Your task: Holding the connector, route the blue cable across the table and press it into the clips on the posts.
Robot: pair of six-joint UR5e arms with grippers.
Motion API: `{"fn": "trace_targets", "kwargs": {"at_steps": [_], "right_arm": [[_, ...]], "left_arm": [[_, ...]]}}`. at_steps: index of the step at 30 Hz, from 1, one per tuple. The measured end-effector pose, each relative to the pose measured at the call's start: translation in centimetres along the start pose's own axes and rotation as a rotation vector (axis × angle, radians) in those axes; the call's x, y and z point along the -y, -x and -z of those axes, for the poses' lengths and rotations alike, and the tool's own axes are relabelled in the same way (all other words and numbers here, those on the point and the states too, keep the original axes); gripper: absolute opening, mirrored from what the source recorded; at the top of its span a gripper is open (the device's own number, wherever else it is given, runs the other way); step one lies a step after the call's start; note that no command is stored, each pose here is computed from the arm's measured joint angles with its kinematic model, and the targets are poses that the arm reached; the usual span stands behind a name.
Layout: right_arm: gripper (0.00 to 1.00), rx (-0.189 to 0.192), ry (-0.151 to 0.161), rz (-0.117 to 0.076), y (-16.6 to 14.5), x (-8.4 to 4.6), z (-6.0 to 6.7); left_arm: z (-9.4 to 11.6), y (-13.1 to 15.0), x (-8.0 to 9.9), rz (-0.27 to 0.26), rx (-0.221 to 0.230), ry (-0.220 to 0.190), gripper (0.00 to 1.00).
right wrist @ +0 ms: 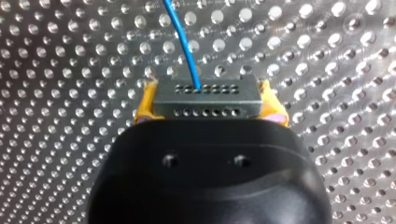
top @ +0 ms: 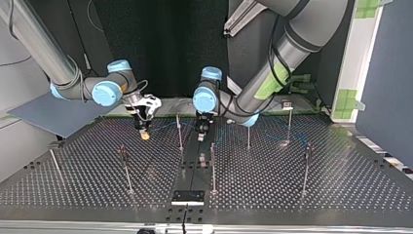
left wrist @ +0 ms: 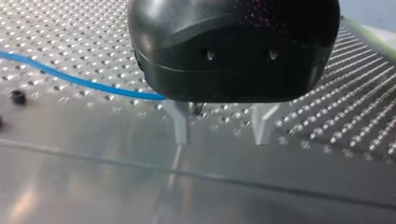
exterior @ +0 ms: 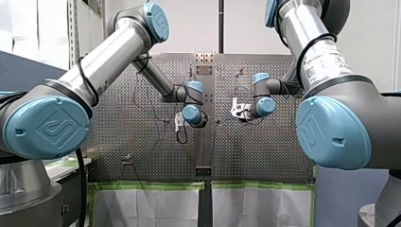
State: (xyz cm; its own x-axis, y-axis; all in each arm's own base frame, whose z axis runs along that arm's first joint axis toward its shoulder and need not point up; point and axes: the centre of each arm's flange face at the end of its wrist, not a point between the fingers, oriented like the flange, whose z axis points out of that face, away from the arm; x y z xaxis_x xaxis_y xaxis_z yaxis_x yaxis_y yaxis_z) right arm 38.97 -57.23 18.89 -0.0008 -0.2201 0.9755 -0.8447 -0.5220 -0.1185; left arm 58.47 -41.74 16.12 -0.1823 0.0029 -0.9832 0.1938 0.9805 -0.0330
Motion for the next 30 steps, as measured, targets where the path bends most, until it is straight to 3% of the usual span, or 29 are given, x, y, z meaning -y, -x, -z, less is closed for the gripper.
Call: {"fn": "trace_targets", "kwargs": {"at_steps": [1, 12, 20, 26, 30], "right_arm": [[0.00, 0.000, 0.001, 0.000, 0.0, -0.1, 0.0], [0.00, 0.010, 0.023, -0.001, -0.1, -1.7, 0.1], [0.00, 0.022, 0.033, -0.002, -0.1, -2.3, 0.2], [0.00, 0.028, 0.034, -0.001, 0.0, -2.4, 0.3], [0.00, 0.048, 0.035, 0.009, -0.1, -2.3, 0.6]], "left_arm": [[0.2, -0.1, 0.2, -0.006, -0.007, -0.001, 1.00], [3.7, -0.1, 3.8, -0.079, -0.076, 0.007, 1.00], [7.7, 1.3, 6.7, -0.102, -0.102, 0.011, 1.00], [11.2, 2.2, 8.5, -0.118, -0.096, 0.013, 1.00], [13.3, 1.9, 9.7, -0.132, -0.099, 0.014, 1.00]]}}
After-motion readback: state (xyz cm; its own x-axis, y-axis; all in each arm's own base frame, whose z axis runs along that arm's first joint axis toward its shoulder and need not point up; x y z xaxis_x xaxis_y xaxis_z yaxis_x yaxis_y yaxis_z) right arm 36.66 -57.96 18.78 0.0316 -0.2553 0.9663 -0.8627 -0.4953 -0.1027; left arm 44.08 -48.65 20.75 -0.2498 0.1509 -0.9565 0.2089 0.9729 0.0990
